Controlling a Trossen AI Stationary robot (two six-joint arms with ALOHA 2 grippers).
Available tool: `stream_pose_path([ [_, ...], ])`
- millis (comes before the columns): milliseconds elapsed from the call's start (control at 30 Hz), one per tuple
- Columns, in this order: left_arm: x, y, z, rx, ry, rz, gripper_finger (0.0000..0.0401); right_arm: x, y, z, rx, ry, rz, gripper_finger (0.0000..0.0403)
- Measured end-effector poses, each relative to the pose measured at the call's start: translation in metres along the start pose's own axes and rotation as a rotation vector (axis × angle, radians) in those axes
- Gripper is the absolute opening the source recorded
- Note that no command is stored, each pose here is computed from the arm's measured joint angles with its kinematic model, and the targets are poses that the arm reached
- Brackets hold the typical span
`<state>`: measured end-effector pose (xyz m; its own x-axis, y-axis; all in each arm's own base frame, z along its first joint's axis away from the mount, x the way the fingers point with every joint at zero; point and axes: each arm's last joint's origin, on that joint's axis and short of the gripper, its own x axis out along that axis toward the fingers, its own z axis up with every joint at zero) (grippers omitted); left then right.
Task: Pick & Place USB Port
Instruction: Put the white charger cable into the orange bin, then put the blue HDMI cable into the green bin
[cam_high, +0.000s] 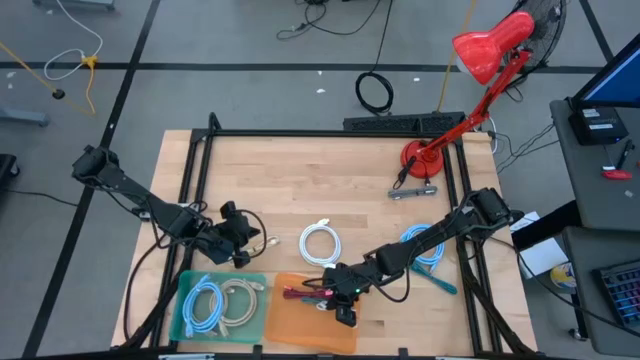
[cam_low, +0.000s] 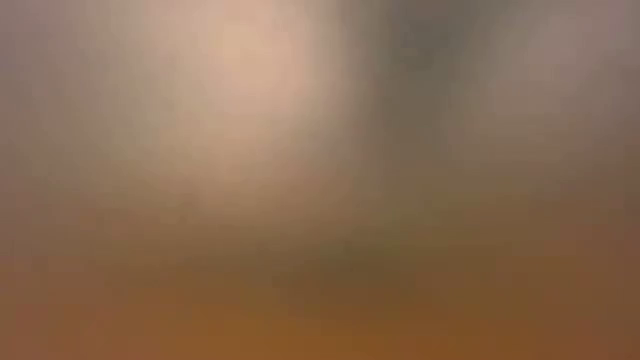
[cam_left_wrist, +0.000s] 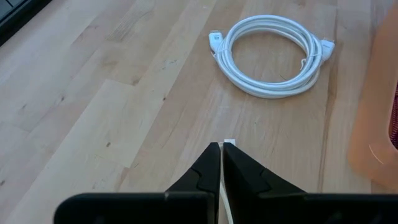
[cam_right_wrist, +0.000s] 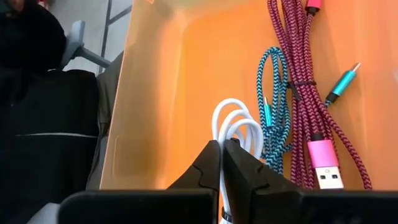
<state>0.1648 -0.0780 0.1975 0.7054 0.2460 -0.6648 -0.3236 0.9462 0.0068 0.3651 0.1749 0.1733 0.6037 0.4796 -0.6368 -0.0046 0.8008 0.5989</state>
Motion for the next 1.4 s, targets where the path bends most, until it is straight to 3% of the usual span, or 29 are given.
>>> stream_pose_path([
  [500, 0.0, 0.0, 0.0, 0.0, 0.003, 0.002, 0.0024, 0.016, -0.003, -0.003, 0.006, 0.049, 0.132, 0.0004],
  [867, 0.0, 0.002, -0.002, 0.006, 0.02, 0.014, 0.0024, 0.015, -0.004, 0.004, -0.005, 0.009, 0.161, 0.0101],
  [1033, 0.0, 0.002, -0.002, 0.005, 0.021, 0.013, 0.0024, -0.002, 0.002, 0.016, -0.036, -0.034, 0.187, 0.0132],
  [1167, 0.0, 0.002, -0.002, -0.001, 0.021, 0.012, 0.0024, -0.023, 0.006, 0.025, -0.062, -0.052, 0.165, 0.0134],
  [1400, 0.0, 0.002, -0.002, -0.001, 0.021, 0.012, 0.0024, -0.074, 0.02, 0.034, -0.16, -0.159, 0.022, 0.0117],
])
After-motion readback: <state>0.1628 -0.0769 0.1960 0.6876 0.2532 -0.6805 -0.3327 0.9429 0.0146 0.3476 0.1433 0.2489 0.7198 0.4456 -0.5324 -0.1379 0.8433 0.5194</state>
